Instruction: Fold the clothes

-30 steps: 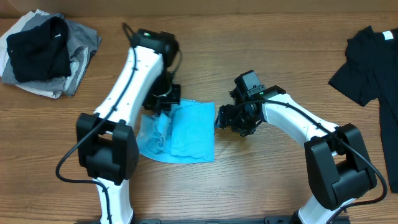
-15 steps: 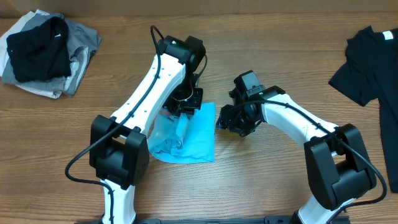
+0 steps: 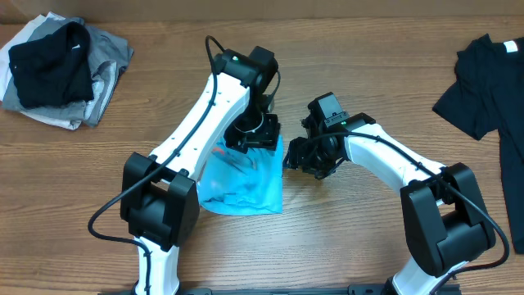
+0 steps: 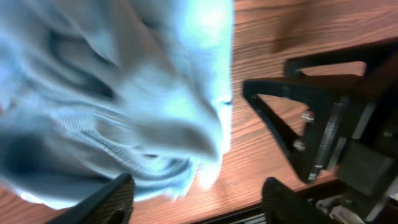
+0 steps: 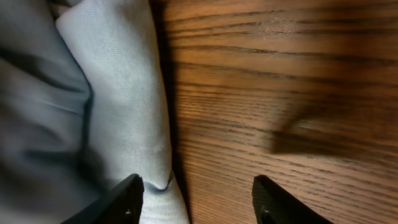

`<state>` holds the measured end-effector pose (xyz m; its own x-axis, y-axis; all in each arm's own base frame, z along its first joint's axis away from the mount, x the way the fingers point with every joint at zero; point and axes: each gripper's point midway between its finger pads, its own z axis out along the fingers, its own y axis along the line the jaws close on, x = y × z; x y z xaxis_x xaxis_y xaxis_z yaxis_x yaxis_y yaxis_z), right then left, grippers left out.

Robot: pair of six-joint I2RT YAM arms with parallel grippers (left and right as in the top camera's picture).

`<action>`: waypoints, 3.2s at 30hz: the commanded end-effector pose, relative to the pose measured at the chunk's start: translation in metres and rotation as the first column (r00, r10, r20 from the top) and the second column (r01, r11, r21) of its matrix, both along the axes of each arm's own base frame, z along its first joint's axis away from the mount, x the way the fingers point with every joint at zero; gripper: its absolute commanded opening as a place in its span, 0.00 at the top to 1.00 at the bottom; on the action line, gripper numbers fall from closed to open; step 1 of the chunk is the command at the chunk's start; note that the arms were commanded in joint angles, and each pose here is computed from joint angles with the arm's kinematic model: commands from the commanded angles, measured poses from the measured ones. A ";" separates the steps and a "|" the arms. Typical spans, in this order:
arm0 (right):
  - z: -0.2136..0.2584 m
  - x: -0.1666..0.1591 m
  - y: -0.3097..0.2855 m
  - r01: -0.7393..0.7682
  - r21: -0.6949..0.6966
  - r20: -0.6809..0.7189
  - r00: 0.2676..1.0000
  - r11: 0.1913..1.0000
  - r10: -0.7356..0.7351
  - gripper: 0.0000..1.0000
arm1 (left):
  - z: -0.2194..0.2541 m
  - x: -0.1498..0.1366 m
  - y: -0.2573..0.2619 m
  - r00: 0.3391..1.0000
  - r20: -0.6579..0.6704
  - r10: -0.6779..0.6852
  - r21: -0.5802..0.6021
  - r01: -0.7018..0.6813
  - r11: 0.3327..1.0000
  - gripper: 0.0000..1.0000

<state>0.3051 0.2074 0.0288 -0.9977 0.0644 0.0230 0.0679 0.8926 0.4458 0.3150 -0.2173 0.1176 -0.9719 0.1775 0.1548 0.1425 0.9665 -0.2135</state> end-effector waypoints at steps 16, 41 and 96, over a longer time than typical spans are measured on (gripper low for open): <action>0.037 0.039 -0.048 0.111 0.040 -0.008 0.994 0.993 -0.110 0.30 | 0.063 0.041 0.115 0.970 0.095 0.223 0.105 -0.233 0.967 0.36; 0.064 0.043 0.054 -0.085 -0.038 0.236 0.967 0.996 0.092 0.53 | -0.056 -0.001 0.205 0.884 -0.152 0.441 0.183 -0.414 0.892 0.14; 0.046 0.074 -0.044 0.153 -0.163 0.036 0.988 0.975 -0.149 0.07 | -0.010 -0.099 -0.008 0.898 -0.297 -0.326 -0.552 0.117 0.826 0.86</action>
